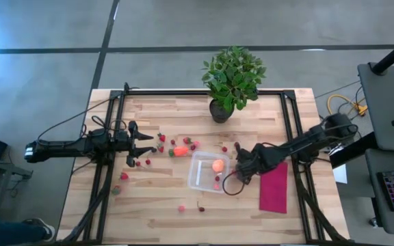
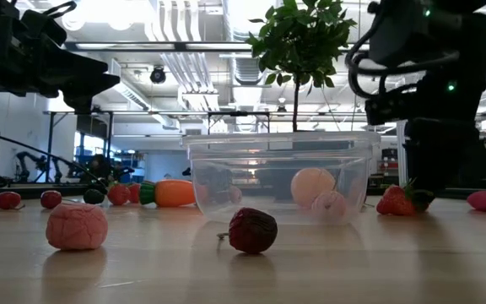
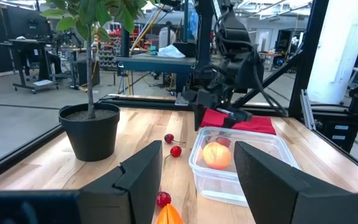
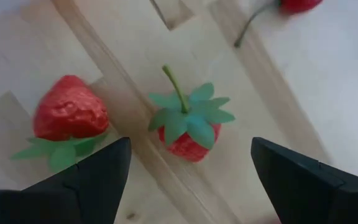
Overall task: Pick and placing Produce into tupperware
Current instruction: Put the red strawberry into the transparent bin, then put the red cherry into the transparent bin
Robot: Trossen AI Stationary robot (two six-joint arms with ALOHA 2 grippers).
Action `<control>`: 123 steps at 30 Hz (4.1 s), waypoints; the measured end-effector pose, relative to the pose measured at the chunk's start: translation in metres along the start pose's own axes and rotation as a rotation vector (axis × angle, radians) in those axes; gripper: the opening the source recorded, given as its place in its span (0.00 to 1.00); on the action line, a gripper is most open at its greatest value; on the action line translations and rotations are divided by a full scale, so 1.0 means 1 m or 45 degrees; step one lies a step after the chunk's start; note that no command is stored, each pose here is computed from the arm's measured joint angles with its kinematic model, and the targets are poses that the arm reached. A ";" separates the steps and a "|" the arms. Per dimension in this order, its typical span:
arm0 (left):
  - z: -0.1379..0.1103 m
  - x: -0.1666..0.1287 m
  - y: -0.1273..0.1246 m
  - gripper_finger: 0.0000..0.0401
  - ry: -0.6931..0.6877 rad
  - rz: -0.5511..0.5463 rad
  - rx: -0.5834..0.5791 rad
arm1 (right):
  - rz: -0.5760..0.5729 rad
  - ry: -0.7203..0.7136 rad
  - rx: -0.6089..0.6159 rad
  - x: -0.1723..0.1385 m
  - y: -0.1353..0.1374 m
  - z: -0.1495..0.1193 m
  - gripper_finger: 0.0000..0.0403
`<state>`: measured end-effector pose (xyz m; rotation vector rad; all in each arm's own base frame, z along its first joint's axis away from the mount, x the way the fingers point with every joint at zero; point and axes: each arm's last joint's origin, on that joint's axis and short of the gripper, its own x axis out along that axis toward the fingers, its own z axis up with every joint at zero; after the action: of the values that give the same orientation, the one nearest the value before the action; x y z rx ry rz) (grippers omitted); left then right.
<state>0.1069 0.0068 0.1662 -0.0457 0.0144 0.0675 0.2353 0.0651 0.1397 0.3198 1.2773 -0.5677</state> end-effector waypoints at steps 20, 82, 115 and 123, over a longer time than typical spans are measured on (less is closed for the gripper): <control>0.000 0.000 0.000 0.47 0.000 0.000 0.000 | 0.305 0.157 0.299 0.008 -0.032 0.037 0.62; 0.000 0.000 0.000 0.47 0.007 0.000 0.000 | 0.629 0.102 0.363 -0.077 -0.034 0.070 0.37; 0.000 0.000 0.000 0.47 0.005 0.000 0.000 | 0.117 0.119 0.504 -0.111 -0.025 0.131 0.69; -0.001 0.000 0.000 0.47 0.008 0.000 0.000 | 0.084 0.207 0.758 -0.062 -0.064 0.101 0.70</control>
<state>0.1073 0.0068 0.1657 -0.0458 0.0208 0.0674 0.2691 -0.0270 0.2324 0.9142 1.2259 -0.8747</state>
